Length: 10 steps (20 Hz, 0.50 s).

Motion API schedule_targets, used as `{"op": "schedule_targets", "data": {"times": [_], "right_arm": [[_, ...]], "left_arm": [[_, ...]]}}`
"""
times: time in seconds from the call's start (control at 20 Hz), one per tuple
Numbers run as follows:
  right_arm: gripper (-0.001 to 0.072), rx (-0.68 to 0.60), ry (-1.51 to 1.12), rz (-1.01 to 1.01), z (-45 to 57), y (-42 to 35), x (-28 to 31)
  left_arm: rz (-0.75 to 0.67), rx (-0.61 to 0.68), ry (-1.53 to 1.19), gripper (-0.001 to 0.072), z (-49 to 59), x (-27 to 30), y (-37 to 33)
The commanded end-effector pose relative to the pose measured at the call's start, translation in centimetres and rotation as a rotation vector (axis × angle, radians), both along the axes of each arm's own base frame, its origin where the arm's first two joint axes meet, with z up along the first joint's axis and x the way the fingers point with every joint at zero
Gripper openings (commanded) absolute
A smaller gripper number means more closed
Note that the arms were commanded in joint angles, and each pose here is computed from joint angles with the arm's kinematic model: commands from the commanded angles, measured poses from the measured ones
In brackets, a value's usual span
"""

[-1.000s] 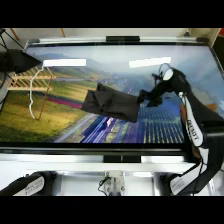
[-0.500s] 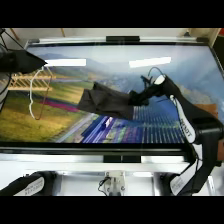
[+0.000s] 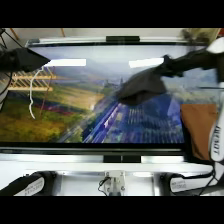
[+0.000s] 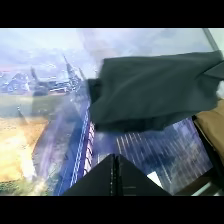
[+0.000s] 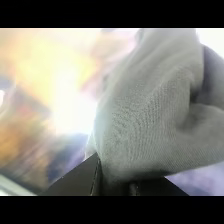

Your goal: Fold the shirts.

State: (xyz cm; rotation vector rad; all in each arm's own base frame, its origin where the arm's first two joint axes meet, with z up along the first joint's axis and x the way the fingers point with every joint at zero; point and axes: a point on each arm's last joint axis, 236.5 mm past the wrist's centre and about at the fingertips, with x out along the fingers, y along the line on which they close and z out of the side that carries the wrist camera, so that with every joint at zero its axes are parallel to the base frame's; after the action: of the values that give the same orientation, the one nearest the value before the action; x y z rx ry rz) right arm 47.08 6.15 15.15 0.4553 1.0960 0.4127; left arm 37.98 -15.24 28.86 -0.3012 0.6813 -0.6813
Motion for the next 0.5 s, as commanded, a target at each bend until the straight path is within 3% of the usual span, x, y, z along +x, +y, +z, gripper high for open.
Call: {"op": "schedule_targets", "data": {"times": [0.0, 0.25, 0.45], "right_arm": [[0.0087, -0.138, 0.036, -0.226, 2.5, -10.8, -3.8], [0.0087, -0.171, 0.041, -0.506, 3.0, -22.8, -7.0], [0.0087, -0.167, 0.115, -0.643, 2.4, -27.6, -10.6]], "left_arm": [[-0.025, -0.009, -0.002, 0.0033, 0.2, -0.4, -1.0], [-0.069, -0.009, -0.001, 0.0033, 0.2, -1.1, -2.6], [-0.076, -0.012, -0.007, 0.0033, 0.3, -1.2, -3.1]]}}
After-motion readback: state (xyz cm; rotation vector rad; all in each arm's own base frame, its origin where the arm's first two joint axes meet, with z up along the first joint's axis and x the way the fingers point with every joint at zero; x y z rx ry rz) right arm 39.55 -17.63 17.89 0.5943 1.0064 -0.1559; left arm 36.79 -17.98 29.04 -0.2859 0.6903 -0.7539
